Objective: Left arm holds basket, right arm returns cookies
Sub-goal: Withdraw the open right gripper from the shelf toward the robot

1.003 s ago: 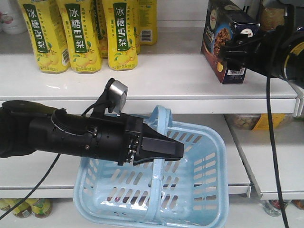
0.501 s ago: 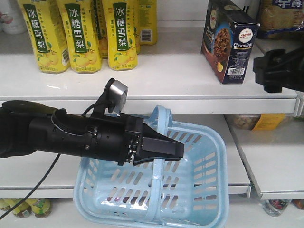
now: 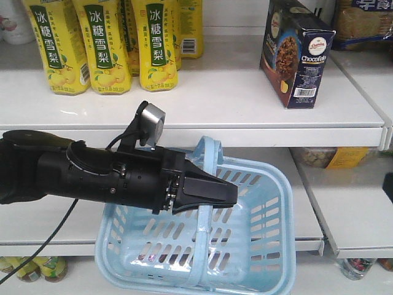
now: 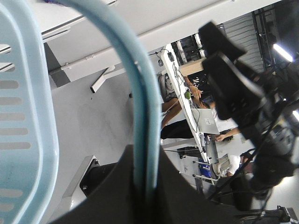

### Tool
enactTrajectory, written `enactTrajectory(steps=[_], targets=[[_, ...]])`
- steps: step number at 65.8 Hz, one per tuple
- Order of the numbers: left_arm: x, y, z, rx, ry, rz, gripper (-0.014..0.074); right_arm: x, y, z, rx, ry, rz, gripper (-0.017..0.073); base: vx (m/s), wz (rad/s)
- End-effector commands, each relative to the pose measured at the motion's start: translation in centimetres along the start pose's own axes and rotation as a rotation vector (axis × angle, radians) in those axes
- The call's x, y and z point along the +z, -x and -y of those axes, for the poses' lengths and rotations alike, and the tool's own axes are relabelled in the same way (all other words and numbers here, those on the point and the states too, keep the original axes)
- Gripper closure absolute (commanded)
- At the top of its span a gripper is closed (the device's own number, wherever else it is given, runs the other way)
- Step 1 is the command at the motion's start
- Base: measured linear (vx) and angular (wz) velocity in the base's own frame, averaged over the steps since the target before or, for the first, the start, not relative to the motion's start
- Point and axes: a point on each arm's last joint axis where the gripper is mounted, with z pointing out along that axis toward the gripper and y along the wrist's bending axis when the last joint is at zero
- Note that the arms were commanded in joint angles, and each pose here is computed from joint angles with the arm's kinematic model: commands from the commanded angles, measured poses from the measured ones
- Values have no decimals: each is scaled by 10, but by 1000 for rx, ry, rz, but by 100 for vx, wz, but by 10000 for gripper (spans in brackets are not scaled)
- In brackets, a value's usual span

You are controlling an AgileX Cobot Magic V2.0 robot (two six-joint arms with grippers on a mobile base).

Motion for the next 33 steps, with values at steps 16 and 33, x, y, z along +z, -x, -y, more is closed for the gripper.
enactTrajectory(steps=[16, 33], targets=[[-7, 9, 34, 33, -143, 78, 600, -38, -53, 9, 26, 25, 211, -28, 0, 0], [-7, 9, 34, 33, -143, 78, 600, -29, -83, 6, 63, 47, 175, -28, 0, 0]])
